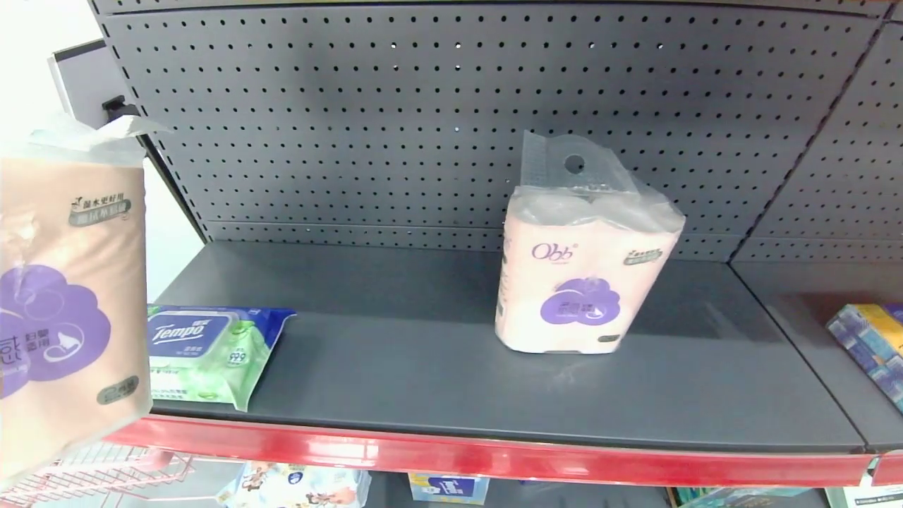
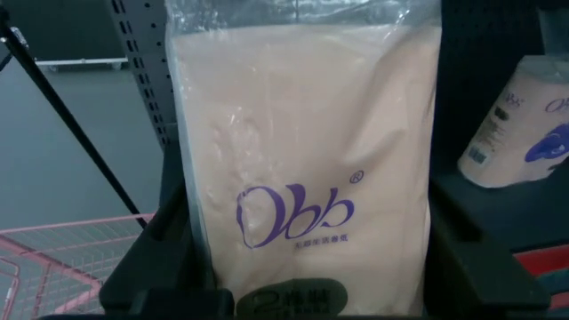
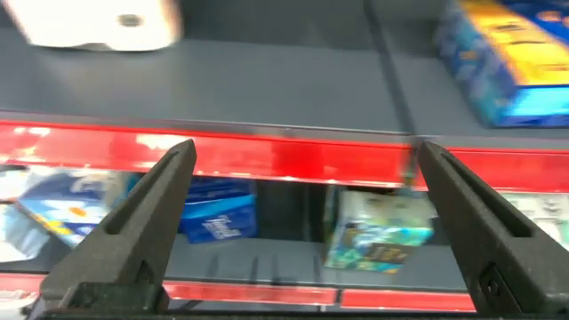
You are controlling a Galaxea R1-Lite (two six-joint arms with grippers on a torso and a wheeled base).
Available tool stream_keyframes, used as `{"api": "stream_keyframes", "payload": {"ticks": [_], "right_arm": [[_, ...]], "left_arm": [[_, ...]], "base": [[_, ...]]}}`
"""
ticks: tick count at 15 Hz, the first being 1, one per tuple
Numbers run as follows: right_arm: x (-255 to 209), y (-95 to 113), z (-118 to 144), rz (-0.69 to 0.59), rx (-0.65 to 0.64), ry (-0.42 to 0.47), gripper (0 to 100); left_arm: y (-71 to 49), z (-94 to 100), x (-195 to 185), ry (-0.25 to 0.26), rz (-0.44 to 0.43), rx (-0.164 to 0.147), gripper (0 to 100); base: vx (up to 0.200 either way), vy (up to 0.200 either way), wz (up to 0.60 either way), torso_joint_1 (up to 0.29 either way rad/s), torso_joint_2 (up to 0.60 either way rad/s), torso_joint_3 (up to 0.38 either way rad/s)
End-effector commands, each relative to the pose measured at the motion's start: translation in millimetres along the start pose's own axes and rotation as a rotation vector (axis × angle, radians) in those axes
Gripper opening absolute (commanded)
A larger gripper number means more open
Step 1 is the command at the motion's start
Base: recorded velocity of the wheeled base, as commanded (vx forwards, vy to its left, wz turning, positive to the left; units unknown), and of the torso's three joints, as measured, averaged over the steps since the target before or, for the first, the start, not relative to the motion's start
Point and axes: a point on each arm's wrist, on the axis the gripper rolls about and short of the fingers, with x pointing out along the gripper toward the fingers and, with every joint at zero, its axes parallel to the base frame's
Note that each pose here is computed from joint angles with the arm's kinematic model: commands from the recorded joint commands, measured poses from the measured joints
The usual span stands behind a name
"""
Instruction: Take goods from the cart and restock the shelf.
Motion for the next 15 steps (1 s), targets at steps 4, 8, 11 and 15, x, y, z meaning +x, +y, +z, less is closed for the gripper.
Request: {"api": "stream_keyframes", "payload": {"ticks": [4,8,11,15], "right_arm": [[0.0,0.0,0.0,0.000,0.000,0.000,100],[0.0,0.0,0.0,0.001,0.000,0.000,100],[0.0,0.0,0.0,0.001,0.000,0.000,100],[0.0,0.0,0.0,0.001,0.000,0.000,100]], "left_arm": [[0.5,-0.2,0.6,0.002,-0.001,0.021,0],[1.4,-0.9,1.7,0.007,-0.001,0.038,0],[1.1,-0.8,1.4,0.006,0.001,0.039,0],[1.0,-1.7,1.2,0.008,0.002,0.037,0]], "base": [[0.000,-0.200,0.00,0.001,0.01,0.001],[0.000,-0.100,0.00,0.002,0.00,0.001],[0.000,0.000,0.00,0.000,0.00,0.000],[0.000,0.000,0.00,0.000,0.00,0.000]]}}
